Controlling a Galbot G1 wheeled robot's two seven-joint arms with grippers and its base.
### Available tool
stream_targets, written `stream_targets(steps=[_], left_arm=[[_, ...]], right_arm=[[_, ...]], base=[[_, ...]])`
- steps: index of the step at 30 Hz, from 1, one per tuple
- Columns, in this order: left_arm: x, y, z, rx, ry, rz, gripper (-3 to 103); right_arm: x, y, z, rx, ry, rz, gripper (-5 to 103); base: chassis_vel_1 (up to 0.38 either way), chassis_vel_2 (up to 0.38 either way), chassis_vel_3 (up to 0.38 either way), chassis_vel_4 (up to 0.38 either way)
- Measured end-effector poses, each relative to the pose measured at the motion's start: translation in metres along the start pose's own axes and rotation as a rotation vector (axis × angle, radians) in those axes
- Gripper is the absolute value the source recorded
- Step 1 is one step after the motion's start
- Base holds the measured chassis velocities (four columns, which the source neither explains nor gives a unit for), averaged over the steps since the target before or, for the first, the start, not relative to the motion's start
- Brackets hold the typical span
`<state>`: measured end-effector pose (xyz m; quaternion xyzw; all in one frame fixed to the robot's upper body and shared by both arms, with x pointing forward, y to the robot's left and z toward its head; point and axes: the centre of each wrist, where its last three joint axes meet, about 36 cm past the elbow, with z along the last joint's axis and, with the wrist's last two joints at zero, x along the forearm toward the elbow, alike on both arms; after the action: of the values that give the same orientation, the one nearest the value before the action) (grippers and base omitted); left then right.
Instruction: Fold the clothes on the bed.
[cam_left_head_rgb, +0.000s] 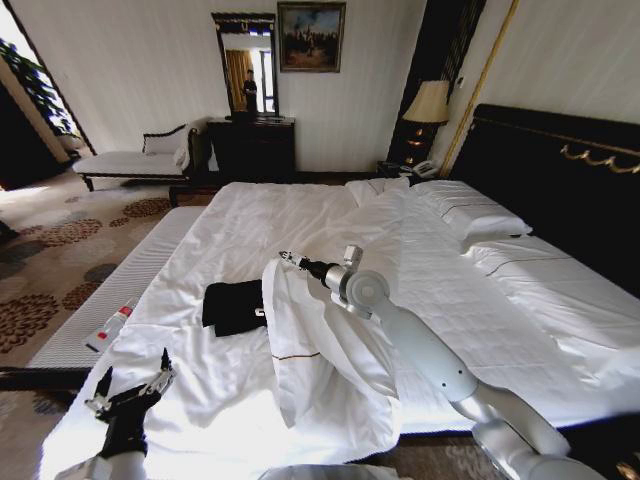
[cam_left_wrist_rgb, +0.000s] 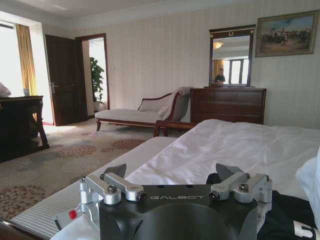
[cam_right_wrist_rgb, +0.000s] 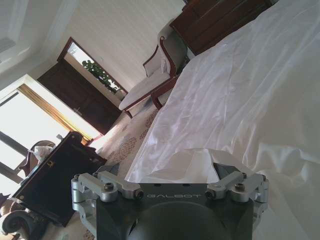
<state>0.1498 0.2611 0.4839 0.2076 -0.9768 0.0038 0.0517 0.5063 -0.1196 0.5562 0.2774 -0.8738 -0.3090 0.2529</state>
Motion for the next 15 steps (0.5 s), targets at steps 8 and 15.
stream_targets(steps=[8, 15], left_arm=[[0.001, 0.002, 0.000, -0.010, 0.004, -0.006, 100], [0.004, 0.004, 0.001, -0.014, -0.007, -0.010, 100]], right_arm=[[-0.020, 0.001, 0.022, 0.162, 0.043, 0.058, 100], [-0.041, 0.010, 0.042, 0.287, 0.045, 0.079, 100]], base=[[0.000, 0.000, 0.000, 0.000], [0.000, 0.000, 0.000, 0.000]])
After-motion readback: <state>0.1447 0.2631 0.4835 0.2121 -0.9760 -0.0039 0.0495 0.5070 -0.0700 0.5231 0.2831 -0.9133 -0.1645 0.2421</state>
